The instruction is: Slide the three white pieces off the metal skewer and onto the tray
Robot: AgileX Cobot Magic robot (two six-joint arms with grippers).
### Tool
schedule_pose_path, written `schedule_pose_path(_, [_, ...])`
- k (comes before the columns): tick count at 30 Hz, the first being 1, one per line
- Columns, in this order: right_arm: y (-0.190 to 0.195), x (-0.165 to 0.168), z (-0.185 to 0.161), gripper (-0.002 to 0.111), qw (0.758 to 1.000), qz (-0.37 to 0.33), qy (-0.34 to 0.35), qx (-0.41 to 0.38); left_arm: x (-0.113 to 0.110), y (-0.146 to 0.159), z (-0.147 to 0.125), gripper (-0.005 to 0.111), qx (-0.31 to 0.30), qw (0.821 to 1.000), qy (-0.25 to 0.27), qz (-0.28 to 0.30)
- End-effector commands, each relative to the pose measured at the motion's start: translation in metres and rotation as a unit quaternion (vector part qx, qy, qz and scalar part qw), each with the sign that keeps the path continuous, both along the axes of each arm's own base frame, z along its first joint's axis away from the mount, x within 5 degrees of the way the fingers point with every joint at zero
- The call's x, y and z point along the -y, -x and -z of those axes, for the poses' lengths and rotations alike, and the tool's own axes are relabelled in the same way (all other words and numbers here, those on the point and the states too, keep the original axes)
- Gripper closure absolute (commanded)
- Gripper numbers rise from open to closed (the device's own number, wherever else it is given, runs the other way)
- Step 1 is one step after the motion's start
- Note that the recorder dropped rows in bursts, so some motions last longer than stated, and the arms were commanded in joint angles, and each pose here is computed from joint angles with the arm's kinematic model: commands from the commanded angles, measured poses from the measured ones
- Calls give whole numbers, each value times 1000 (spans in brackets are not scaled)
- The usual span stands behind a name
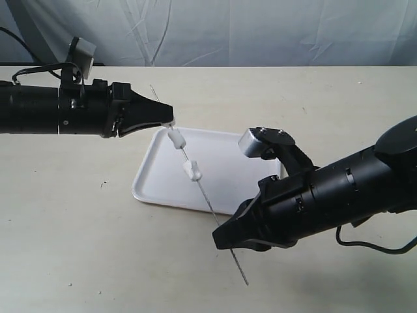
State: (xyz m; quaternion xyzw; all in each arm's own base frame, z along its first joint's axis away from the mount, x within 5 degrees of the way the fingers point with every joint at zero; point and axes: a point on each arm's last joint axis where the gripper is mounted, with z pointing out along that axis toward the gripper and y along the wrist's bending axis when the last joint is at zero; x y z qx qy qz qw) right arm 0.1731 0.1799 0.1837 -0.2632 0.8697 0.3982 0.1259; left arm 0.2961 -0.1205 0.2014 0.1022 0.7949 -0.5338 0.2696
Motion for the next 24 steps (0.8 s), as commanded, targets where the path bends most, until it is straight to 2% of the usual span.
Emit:
schedule_pose_path(1, [5,4,4,109,999,-22,28,-9,0,-11,-9,93,1,1000,8,-21])
schedule_pose_path(5, [8,7,7,109,998,-28,54,-27,0,-21,-18,93,0,999,9,-39])
schedule_pose_path(10, [13,12,10,109,994,-40,84,-53,-5,-31,-16,93,4,996,-29,-86])
schedule_pose_path(13, [14,22,17,109,985,-33,151,-71,-13,-39,-11,93,-11,988,-67,-142])
schedule_pose_path(16, [7,33,23,109,975,-3,219,-42,-13,-39,-10,93,-12,988,-67,-141])
schedule_pose_path(18, [0,33,22,109,974,18,224,-16,-3,-37,-3,83,-42,991,-45,-121])
schedule_pose_path(19, [-7,31,18,109,976,29,217,5,6,-36,9,70,-57,991,-56,-105])
schedule_pose_path(20, [-13,28,14,109,977,39,209,21,13,-35,20,61,-72,991,-61,-95])
schedule_pose_path(21, [-17,25,10,109,978,48,202,33,19,-35,29,58,-88,990,-60,-91])
schedule_pose_path(24, [-28,22,4,109,977,83,186,63,26,-35,41,60,-113,988,-59,-84])
